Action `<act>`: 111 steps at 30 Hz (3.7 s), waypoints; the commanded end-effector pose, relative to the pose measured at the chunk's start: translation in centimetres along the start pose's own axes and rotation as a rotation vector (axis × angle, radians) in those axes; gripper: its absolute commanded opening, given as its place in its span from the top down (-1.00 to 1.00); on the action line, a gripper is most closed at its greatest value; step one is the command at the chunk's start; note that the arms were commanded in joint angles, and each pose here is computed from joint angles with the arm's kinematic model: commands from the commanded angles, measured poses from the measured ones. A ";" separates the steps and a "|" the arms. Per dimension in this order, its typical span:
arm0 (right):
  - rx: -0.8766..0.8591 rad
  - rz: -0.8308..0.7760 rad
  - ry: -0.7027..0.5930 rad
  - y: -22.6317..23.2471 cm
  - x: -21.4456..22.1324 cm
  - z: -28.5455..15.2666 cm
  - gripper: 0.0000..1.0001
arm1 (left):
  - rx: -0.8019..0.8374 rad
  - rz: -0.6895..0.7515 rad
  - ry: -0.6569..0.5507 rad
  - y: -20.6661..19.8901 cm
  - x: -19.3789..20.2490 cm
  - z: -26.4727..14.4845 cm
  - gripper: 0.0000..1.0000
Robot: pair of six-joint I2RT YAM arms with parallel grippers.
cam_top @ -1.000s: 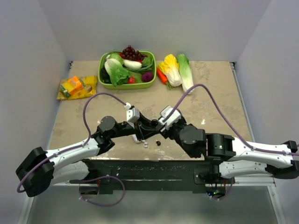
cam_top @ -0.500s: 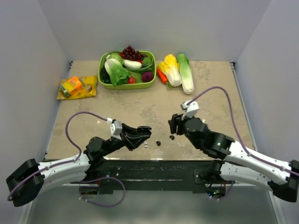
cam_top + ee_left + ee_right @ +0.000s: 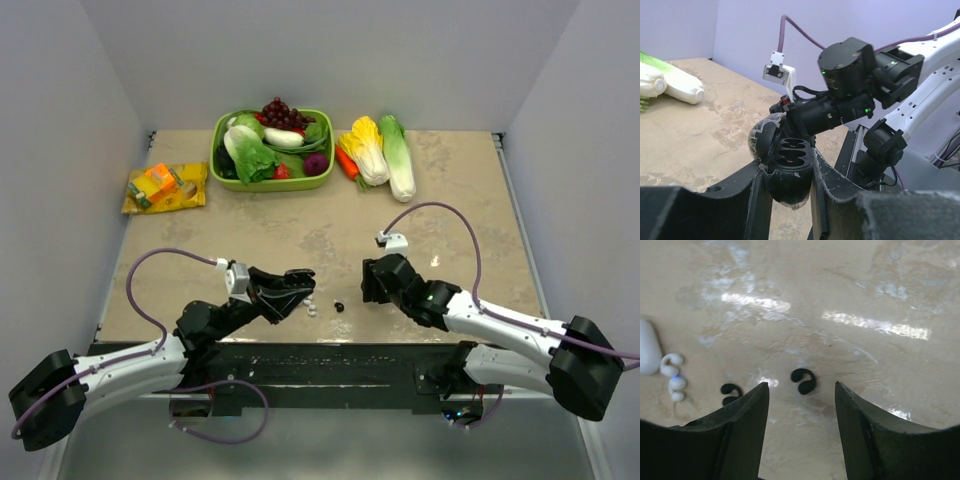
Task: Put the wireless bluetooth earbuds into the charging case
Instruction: Adjust the earbud at the center of the board.
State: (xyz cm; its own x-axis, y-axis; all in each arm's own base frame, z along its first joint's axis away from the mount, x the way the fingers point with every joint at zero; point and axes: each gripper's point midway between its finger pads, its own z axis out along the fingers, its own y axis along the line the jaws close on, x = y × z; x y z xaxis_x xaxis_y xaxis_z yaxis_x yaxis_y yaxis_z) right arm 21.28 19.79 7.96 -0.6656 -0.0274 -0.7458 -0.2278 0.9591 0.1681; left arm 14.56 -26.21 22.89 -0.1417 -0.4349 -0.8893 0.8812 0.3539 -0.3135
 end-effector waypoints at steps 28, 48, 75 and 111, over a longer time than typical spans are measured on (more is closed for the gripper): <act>0.032 0.169 0.122 -2.3 2.3 3.9 0.09 | 0.037 -0.003 -0.011 -0.5 0.6 -0.5 1.00; -0.038 0.154 0.171 -1.2 3.4 3.9 0.12 | 0.053 -0.021 0.009 -0.6 1.5 -0.5 1.00; -0.236 0.376 0.003 1.9 -0.3 1.3 1.00 | 0.052 -0.026 0.010 -0.6 1.5 -0.5 1.00; -0.146 0.578 0.092 1.0 3.6 4.1 0.03 | -0.008 -0.066 0.010 0.5 2.5 -1.0 1.00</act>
State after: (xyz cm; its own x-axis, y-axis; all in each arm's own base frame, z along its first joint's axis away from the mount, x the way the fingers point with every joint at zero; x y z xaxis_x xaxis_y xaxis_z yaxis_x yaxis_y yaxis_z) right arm 21.62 22.27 2.70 -0.7672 0.4801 -0.4253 0.1094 0.7513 0.6508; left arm 15.12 -27.37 21.76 -0.1994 -0.4416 -0.8748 0.8685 0.3337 -0.3664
